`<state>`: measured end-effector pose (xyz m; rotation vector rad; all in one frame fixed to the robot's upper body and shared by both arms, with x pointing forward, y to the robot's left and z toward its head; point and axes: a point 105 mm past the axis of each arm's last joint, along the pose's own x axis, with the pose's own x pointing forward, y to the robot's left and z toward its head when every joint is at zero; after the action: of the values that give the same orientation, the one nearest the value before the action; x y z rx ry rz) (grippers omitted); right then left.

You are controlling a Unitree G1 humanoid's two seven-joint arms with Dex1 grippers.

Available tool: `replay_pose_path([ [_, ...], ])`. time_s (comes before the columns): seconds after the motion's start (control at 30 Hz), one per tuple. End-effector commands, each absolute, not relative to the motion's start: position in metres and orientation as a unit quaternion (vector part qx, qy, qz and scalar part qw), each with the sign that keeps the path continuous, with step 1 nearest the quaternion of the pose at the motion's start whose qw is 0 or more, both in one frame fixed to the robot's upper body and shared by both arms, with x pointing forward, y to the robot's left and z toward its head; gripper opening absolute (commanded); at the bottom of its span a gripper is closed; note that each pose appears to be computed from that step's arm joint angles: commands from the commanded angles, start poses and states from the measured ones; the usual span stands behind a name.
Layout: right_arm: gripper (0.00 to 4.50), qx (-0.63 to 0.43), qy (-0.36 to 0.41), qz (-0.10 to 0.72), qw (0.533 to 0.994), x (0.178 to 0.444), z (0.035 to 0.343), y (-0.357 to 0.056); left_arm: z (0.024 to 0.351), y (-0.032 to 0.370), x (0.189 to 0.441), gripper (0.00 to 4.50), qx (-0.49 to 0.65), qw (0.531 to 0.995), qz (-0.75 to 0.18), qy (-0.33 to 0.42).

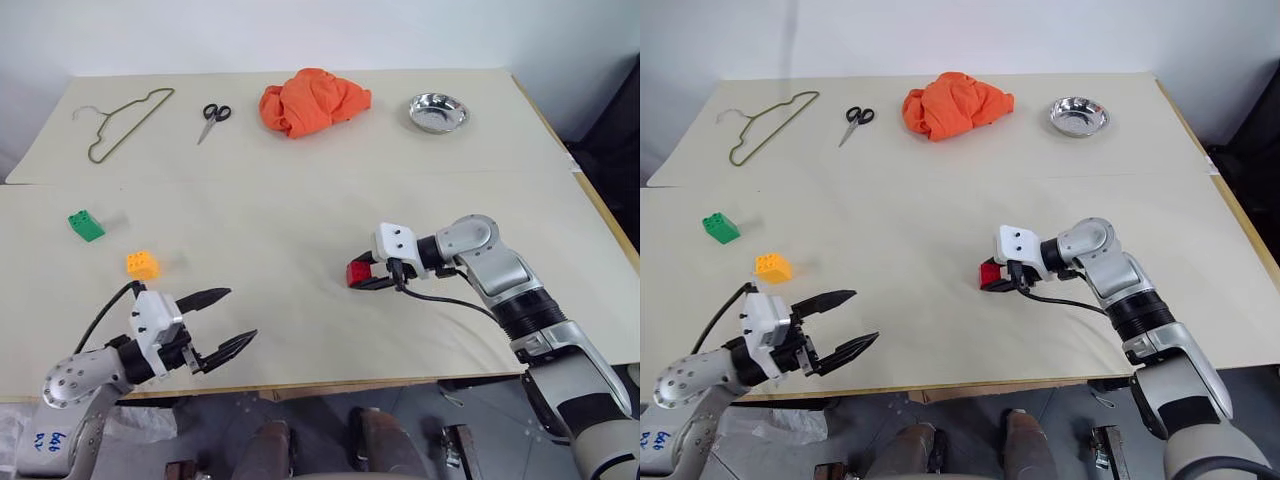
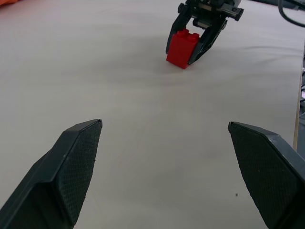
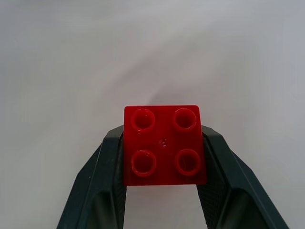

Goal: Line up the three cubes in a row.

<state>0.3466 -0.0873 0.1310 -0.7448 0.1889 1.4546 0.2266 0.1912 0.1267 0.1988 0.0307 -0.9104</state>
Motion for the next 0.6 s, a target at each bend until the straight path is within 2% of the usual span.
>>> replay_pose_path([
  [0.03,1.53,-0.322,0.094,0.661,0.671,0.343,0.132,-0.086,0.135,0.197,0.226,4.5,0.107,0.891,-0.441,0.0],
  [0.2,1.53,-0.312,0.108,0.659,0.676,0.346,0.135,-0.084,0.135,0.196,0.228,4.5,0.107,0.891,-0.441,-0.001],
  [0.23,2.24,-0.313,0.111,0.659,0.675,0.346,0.134,-0.084,0.134,0.196,0.228,4.5,0.107,0.891,-0.441,-0.001],
  [0.47,4.38,-0.315,0.061,0.642,0.697,0.352,0.153,-0.084,0.136,0.201,0.227,4.5,0.103,0.903,-0.418,-0.011],
  [0.6,4.46,-0.3,-0.009,0.652,0.696,0.343,0.181,-0.09,0.14,0.221,0.223,4.5,0.095,0.934,-0.343,-0.034],
])
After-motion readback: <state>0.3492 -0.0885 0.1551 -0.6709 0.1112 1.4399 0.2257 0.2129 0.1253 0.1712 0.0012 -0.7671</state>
